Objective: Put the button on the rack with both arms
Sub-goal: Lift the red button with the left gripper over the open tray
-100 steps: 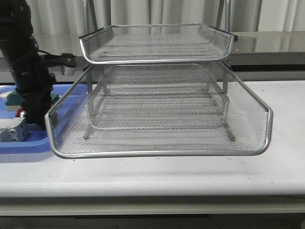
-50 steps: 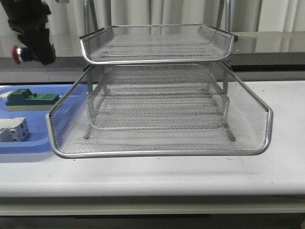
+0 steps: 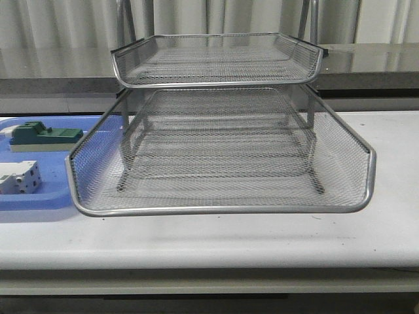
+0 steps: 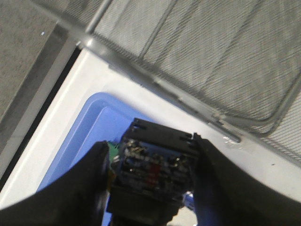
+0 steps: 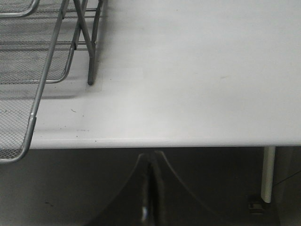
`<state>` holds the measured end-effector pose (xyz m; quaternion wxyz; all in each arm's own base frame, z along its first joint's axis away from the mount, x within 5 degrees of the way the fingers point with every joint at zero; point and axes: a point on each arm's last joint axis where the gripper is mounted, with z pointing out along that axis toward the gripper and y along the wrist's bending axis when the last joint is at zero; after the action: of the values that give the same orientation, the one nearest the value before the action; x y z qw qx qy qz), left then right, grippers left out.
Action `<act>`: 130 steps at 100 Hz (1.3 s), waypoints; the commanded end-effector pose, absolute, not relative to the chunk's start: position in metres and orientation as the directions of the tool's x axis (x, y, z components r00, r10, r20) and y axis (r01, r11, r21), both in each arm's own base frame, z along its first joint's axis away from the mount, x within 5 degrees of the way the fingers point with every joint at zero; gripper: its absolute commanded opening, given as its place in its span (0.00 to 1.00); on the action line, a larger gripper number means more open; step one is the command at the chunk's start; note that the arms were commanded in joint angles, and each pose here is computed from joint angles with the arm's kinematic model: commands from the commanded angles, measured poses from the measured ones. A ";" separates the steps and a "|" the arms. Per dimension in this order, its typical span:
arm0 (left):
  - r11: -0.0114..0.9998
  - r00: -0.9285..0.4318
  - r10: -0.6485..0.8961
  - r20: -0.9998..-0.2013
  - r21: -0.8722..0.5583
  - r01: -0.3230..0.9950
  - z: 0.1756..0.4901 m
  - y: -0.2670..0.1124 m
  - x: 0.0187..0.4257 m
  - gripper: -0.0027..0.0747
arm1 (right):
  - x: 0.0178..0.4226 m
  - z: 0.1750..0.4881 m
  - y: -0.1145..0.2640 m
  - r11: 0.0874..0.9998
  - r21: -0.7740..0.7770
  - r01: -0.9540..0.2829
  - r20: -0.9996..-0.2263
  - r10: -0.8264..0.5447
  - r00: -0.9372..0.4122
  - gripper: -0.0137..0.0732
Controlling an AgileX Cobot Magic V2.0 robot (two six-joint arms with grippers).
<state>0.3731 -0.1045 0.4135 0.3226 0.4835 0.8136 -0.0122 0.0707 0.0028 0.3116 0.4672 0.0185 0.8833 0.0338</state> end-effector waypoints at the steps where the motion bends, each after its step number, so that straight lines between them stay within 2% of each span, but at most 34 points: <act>1: 0.496 -0.251 0.765 -0.593 0.294 0.817 0.440 -0.124 0.341 0.01 | 0.074 0.327 0.003 0.997 0.070 -0.017 -0.876 0.054 -0.479 0.03; 27: 0.311 -0.161 0.828 -0.538 0.201 0.929 0.407 -0.194 0.303 0.01 | 0.074 0.327 0.003 0.997 0.070 -0.017 -0.876 0.054 -0.479 0.03; 46: 0.208 -0.120 0.868 -0.481 0.134 0.969 0.377 -0.225 0.286 0.01 | 0.074 0.327 0.003 0.997 0.070 -0.017 -0.876 0.054 -0.479 0.03; 69: 0.185 -0.130 0.883 -0.452 0.079 0.980 0.351 -0.242 0.294 0.01 | 0.074 0.327 0.003 0.997 0.070 -0.017 -0.876 0.054 -0.479 0.03; 89: 0.183 -0.176 0.878 -0.444 -0.028 0.983 0.322 -0.257 0.304 0.01 | 0.074 0.327 0.003 0.997 0.070 -0.017 -0.876 0.054 -0.479 0.03; 112: 0.182 -0.188 0.894 -0.406 -0.055 0.982 0.302 -0.261 0.312 0.01 | 0.074 0.327 0.003 0.997 0.070 -0.017 -0.876 0.054 -0.479 0.03; 122: 0.174 -0.182 0.897 -0.403 -0.056 0.983 0.302 -0.261 0.311 0.10 | 0.074 0.327 0.003 0.997 0.070 -0.017 -0.876 0.054 -0.479 0.03; 130: 0.174 -0.182 0.897 -0.403 -0.056 0.983 0.302 -0.261 0.311 0.28 | 0.074 0.327 0.003 0.997 0.070 -0.017 -0.876 0.054 -0.479 0.03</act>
<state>0.3215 -0.2618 0.2727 0.1112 0.6222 0.7623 -0.1392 0.0708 0.0027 0.3116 0.4673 0.0184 0.8833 0.0330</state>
